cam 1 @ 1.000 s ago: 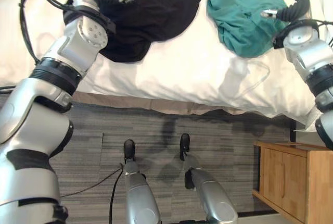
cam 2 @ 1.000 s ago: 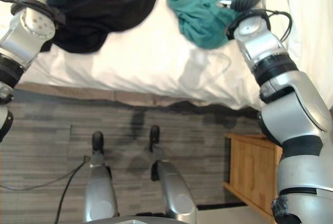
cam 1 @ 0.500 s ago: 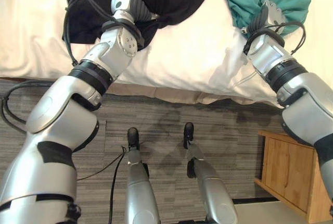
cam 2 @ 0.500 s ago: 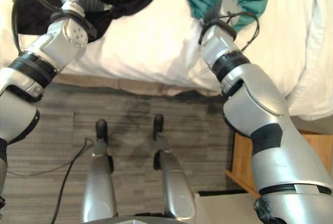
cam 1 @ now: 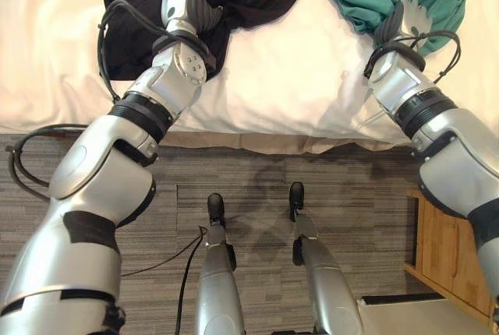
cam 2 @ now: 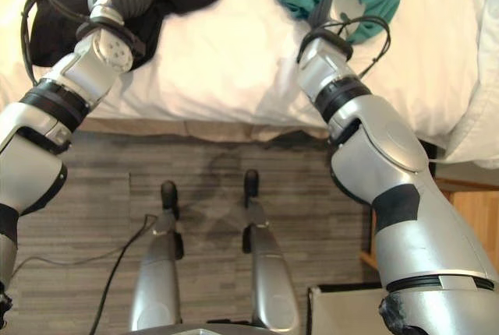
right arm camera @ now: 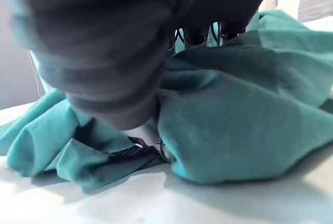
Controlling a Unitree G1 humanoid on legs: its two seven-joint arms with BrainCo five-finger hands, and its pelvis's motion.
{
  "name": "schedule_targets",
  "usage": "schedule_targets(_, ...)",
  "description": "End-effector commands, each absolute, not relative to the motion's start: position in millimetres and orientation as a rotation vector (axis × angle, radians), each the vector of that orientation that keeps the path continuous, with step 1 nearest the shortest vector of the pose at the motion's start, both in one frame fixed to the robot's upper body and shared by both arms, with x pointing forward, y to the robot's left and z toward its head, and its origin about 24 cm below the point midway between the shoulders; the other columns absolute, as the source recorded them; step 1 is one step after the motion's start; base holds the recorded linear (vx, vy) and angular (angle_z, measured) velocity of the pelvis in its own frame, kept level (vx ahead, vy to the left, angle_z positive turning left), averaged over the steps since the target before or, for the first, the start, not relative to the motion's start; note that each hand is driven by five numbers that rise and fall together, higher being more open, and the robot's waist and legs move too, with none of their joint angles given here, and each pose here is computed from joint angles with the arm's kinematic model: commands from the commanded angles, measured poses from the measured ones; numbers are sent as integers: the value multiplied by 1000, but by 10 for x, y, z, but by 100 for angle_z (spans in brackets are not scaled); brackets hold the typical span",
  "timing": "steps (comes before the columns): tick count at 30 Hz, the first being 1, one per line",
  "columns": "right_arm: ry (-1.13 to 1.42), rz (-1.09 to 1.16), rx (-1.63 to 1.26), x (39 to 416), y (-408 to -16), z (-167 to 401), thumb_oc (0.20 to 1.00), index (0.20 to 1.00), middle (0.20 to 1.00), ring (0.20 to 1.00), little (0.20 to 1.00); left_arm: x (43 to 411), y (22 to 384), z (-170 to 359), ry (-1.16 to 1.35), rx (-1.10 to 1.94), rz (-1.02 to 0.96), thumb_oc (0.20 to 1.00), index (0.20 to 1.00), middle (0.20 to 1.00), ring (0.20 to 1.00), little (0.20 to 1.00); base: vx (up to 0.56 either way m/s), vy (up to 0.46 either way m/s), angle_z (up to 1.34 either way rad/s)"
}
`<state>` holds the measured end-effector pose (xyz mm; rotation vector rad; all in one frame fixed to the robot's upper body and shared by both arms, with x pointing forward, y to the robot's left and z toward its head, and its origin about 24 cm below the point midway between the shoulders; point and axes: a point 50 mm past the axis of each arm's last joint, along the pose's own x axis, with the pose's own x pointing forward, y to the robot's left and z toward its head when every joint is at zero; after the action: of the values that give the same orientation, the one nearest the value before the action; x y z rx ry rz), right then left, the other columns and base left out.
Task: Tidy up the quilt and then pick up the clothes from the bed and put them into the laundry hamper.
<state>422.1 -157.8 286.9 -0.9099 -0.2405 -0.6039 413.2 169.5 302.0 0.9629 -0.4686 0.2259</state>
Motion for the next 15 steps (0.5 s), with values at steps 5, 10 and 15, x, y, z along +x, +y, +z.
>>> schedule_targets(5, -609, -370, -319, 3914, -1741, 2962, 200, 200, 200, 200, 200, 3716, 1914, 2779, -702, 485, 171, 200, 200, 200, 200, 200, 51, 63, -3)
schedule_targets(10, -420, -130, -5, 2836, -1859, 1489, 200, 200, 200, 200, 200, 2793, 2017, 1937, -666, 122, 166, 200, 200, 200, 200, 200, 246, 208, 0)
schedule_targets(15, -160, -48, 266, 2061, -1961, 739, 200, 200, 200, 200, 200, 2208, 2103, 1281, -488, -72, 167, 200, 200, 200, 200, 200, 108, 233, 5)
